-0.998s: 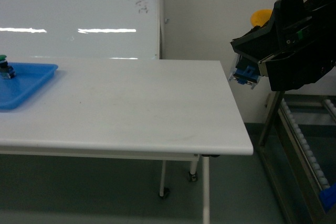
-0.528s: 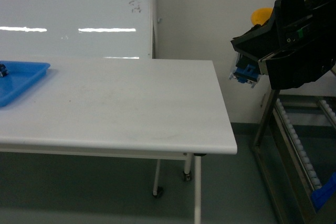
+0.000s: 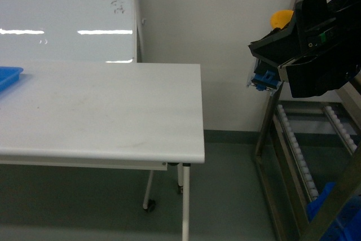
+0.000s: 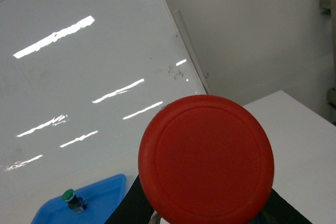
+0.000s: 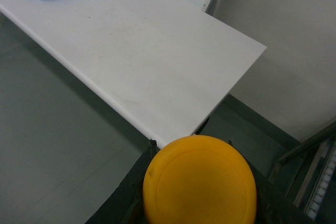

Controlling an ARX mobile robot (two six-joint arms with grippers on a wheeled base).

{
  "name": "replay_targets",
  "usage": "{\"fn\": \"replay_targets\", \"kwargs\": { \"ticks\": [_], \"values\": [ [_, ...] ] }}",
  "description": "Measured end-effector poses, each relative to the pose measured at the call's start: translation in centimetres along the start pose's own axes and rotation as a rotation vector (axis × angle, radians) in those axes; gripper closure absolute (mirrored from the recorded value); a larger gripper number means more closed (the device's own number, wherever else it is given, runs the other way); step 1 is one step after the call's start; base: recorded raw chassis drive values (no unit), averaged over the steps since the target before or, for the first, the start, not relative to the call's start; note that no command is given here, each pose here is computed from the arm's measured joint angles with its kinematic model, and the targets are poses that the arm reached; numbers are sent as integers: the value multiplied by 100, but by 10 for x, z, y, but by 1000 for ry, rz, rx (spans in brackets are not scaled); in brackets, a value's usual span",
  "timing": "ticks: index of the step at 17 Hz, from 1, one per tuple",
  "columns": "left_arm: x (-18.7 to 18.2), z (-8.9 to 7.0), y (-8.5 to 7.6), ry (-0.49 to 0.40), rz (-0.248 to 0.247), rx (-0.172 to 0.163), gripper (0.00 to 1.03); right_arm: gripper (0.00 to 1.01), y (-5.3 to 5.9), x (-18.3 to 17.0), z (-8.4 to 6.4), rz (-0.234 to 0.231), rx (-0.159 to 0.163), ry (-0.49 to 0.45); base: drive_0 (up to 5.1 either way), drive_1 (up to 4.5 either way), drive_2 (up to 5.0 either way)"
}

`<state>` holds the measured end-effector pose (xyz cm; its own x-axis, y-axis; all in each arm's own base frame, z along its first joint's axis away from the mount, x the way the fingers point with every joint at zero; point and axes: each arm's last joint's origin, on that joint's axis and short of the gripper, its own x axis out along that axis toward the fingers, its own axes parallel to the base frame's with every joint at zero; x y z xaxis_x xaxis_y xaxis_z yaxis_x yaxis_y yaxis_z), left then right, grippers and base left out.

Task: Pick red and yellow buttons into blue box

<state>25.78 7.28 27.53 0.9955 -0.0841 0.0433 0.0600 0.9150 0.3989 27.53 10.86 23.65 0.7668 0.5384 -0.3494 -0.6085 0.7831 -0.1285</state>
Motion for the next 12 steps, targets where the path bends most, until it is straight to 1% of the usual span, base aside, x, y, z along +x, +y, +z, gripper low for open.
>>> {"fn": "replay_targets", "kwargs": {
  "ticks": [1, 3, 4, 5, 6, 7, 9, 10, 12],
  "values": [
    [0, 1, 0, -6, 3, 3, 80, 69, 0, 0, 0, 0, -1, -2, 479, -266, -266],
    [0, 1, 0, -4, 4, 2, 80, 69, 0, 0, 0, -1, -1, -3, 388, -465, 37],
    [0, 0, 0, 0, 1, 0, 80, 69, 0, 0, 0, -1, 0, -1, 287, -500, 203],
    [1, 0, -2, -2, -9, -1, 80, 69, 0, 0, -1, -3, 1, 4, 4, -385, 393],
    [1, 1, -2, -10, -12, 2, 80, 69, -2, 0, -1, -14, 3, 4, 26, -357, 410],
    [0, 1, -2, -9, -9, 2, 80, 69, -2, 0, -1, -14, 2, 4, 26, -357, 410],
    [0, 0, -1, 0, -5, -1, 80, 69, -1, 0, -1, -5, 1, 2, 448, -407, 120],
    [0, 0, 1, 0, 5, 1, 80, 69, 1, 0, 0, 7, -1, -1, 494, -351, -88],
    [-1, 0, 1, 0, 10, 2, 80, 69, 0, 0, 0, 3, 0, 3, 480, -315, -183]
  ]
}}
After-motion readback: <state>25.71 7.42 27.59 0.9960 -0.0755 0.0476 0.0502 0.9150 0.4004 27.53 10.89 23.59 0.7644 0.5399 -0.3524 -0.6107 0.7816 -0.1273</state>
